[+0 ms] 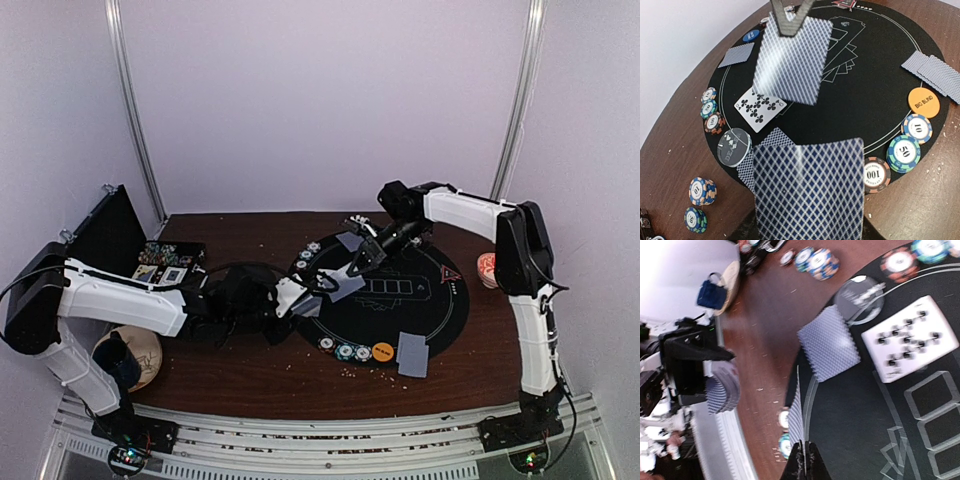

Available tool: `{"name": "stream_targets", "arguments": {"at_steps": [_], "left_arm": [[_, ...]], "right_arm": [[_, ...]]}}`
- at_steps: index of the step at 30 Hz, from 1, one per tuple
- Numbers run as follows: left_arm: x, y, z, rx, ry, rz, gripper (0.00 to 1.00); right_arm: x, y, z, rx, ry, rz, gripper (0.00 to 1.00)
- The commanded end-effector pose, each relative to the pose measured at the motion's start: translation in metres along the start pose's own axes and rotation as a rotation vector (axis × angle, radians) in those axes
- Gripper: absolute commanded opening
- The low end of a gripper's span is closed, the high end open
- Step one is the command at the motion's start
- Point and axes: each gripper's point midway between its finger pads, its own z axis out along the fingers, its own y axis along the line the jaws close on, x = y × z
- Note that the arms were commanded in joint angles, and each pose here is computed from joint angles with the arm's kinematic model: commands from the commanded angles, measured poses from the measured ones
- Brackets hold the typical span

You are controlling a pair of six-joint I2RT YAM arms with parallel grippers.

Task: Distribute texas hold em gaming equipment
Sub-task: Flop the poker card in the community card area.

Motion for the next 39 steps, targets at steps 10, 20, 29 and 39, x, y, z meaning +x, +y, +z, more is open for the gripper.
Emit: {"name": "stream_targets", "arguments": {"at_steps": [10,20,29,39], "left_arm": [[-0.025,0.007,-0.005,-0.031,-0.084,-0.018,0.19],[-0.027,0.010,-0.009,-0.047,-0.092,-0.025,0.19],[-0.028,0.011,-0.010,-0.049,-0.097,-0.026,0.19],[-0.028,0.011,-0.011,-0.048,-0.096,-0.026,0.19]], "right_arm": [[-0.058,-0.076,-0.119,0.999,-0.127,-0.222,0.00],[-0.053,-0.100,-0.092,1.262,0.057,-0.360,0.00],[-0.035,-0.109,-0.032,1.320,0.270,-0.498,0.00],[-0.007,-0.109,0.029,1.166,0.384,-0.555,0.00]]}}
